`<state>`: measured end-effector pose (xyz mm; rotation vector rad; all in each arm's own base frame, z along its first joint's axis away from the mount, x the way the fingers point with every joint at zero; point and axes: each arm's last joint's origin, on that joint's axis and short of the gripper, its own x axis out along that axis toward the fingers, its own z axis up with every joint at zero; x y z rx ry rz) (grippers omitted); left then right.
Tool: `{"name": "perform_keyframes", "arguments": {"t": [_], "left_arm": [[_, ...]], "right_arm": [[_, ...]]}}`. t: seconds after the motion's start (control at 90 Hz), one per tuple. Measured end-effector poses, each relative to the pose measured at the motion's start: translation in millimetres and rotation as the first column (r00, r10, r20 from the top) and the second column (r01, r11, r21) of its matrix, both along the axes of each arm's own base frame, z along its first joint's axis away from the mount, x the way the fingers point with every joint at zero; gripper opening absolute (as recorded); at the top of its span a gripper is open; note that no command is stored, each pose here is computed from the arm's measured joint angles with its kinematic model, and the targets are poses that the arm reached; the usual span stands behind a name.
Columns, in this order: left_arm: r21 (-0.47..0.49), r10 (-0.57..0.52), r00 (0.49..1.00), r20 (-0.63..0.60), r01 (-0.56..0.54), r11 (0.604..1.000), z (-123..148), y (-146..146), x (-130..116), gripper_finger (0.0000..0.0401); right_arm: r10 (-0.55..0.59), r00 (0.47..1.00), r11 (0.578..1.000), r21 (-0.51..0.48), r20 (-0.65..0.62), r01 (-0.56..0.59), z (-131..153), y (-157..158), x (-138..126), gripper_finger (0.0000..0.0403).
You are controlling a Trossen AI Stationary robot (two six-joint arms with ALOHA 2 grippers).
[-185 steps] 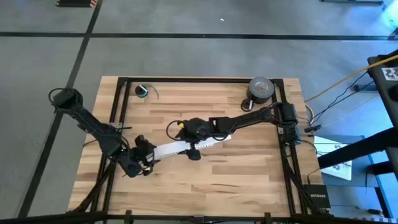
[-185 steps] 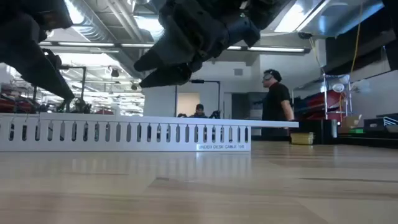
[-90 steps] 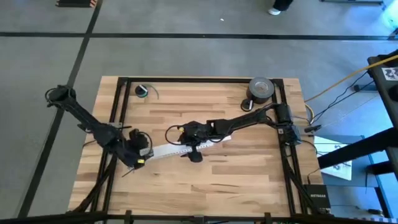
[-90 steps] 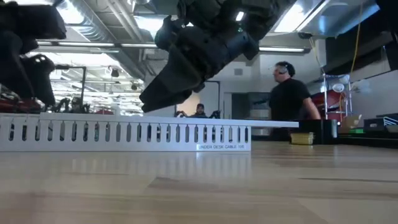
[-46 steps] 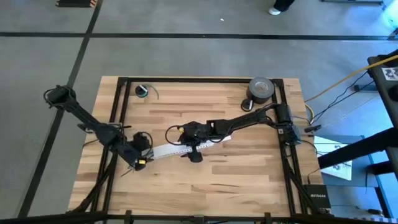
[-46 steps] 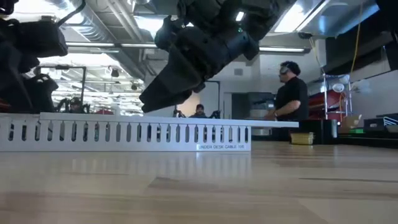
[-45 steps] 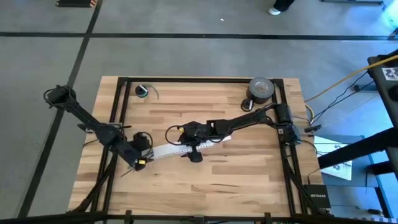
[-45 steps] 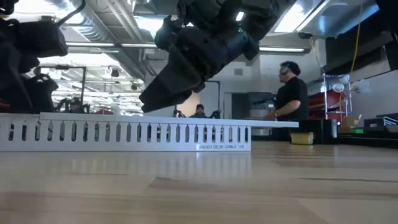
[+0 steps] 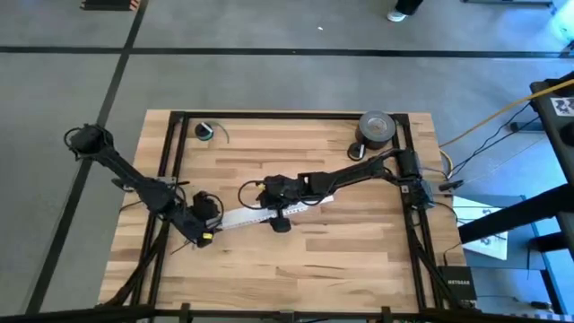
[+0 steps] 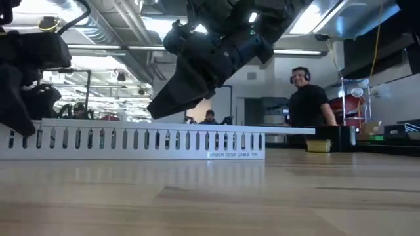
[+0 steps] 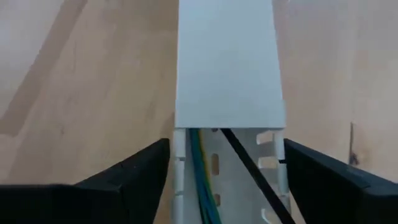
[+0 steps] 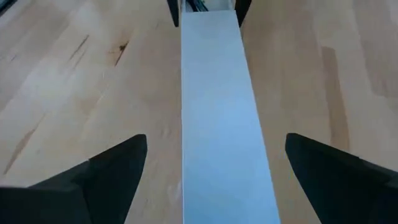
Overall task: Ziptie cables
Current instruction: Close the white cable duct
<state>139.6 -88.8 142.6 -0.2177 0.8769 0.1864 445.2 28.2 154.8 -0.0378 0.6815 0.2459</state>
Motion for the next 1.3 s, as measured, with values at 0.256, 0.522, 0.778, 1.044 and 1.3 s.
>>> {"name": "perform_keyframes", "arguments": {"t": [0.256,0.522,0.778,1.044,1.3], "left_arm": [[-0.001,0.000,1.000,0.001,0.000,1.000,1,0,0,0.0236],[-0.011,0.014,1.000,0.001,-0.014,1.000,0,0,0,0.0235],[-0.007,0.013,1.000,-0.001,-0.013,1.000,0,1,-1,0.0235],[-0.003,0.009,1.000,-0.003,-0.009,1.000,0,1,-1,0.0235],[-0.003,-0.005,1.000,-0.005,0.005,1.000,0,0,-1,0.0235]], "right_arm": [[0.002,1.000,1.000,-0.001,0.021,-0.002,2,0,1,0.0372],[-0.019,1.000,1.000,-0.016,-0.016,0.019,-14,0,3,0.0359],[-0.026,0.999,0.999,-0.026,-0.024,0.025,-15,-1,3,0.0283],[-0.004,1.000,0.999,-0.034,-0.029,0.003,-21,0,3,0.0216],[0.000,1.000,1.000,0.006,-0.012,0.000,-17,4,11,0.0222]]}}
